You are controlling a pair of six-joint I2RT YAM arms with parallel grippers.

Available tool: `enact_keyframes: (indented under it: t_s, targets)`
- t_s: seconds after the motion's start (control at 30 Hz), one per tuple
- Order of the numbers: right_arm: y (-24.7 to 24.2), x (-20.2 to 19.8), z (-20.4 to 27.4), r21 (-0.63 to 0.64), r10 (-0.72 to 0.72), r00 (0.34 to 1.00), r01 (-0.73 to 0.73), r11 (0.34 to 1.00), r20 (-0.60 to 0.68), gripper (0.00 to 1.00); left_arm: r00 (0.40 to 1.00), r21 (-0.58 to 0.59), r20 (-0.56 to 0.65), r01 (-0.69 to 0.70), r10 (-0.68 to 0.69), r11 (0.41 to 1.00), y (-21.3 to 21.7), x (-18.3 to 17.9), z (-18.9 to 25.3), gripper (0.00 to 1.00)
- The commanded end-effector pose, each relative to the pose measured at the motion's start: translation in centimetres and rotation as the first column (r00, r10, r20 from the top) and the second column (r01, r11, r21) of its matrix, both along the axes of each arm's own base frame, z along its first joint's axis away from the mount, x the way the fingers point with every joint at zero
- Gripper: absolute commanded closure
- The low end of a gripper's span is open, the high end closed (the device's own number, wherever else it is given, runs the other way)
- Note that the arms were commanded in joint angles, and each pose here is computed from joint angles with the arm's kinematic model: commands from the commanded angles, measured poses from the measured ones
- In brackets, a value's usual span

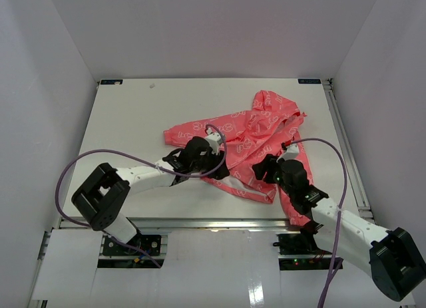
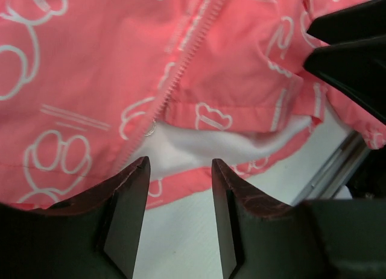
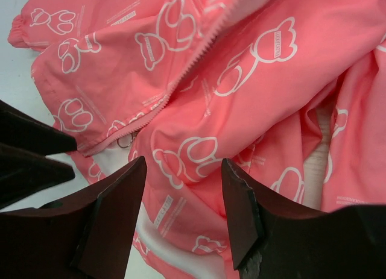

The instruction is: Zip up the jacket

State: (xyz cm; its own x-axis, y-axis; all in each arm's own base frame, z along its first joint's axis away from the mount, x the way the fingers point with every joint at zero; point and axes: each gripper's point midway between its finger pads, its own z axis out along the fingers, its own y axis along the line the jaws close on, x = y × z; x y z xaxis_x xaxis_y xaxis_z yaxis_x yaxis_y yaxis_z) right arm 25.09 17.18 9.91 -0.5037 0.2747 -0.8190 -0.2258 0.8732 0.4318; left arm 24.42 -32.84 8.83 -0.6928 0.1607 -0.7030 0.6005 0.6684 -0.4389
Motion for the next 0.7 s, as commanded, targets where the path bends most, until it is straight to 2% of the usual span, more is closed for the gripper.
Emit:
enact_keyframes:
  t_s: [0.0,0.1,0.2,0.3,0.37,0.43,0.53,0.67]
  targets:
    - [-0.3,1.6,3.0,-0.017,-0.081,0.995,0.082,0.996,0.055,0.37,0.996,-0.146,0.081,0.050,-0.038,0.988,-0.7,-1.1,6.6,0.34]
    - [-0.1,2.1,3.0,-0.057,-0.083,0.996,0.084,0.995,0.027,0.38,0.996,-0.142,0.091,0.004,0.009,0.990,0.0,-0.7,8.3,0.33]
    - [1.8,2.0,2.7,-0.045,-0.023,1.000,0.023,0.999,0.016,0.40,0.984,-0.077,0.115,-0.131,0.139,0.988,1.7,1.2,8.1,0.33]
    - [2.3,2.3,1.4,-0.117,-0.044,0.999,0.041,0.992,-0.021,0.37,0.955,-0.026,0.174,-0.239,0.240,0.971,3.3,3.0,7.3,0.33]
    - [2.8,2.6,1.0,-0.134,-0.045,0.998,0.039,0.990,-0.036,0.34,0.951,-0.016,0.200,-0.237,0.235,0.971,3.6,3.2,6.4,0.34]
    - [3.2,2.5,0.5,-0.153,-0.041,0.998,0.034,0.988,-0.046,0.35,0.944,-0.049,0.229,-0.233,0.238,0.971,3.6,3.2,6.0,0.34]
    - [3.2,2.0,-1.4,-0.229,-0.054,0.994,0.032,0.973,-0.093,0.39,0.937,-0.081,0.248,-0.234,0.247,0.969,4.0,3.0,5.1,0.34]
    - [1.8,1.6,-1.8,-0.266,-0.099,0.991,0.073,0.961,-0.086,0.62,0.954,-0.075,0.223,-0.187,0.199,0.980,3.2,2.4,4.2,0.35]
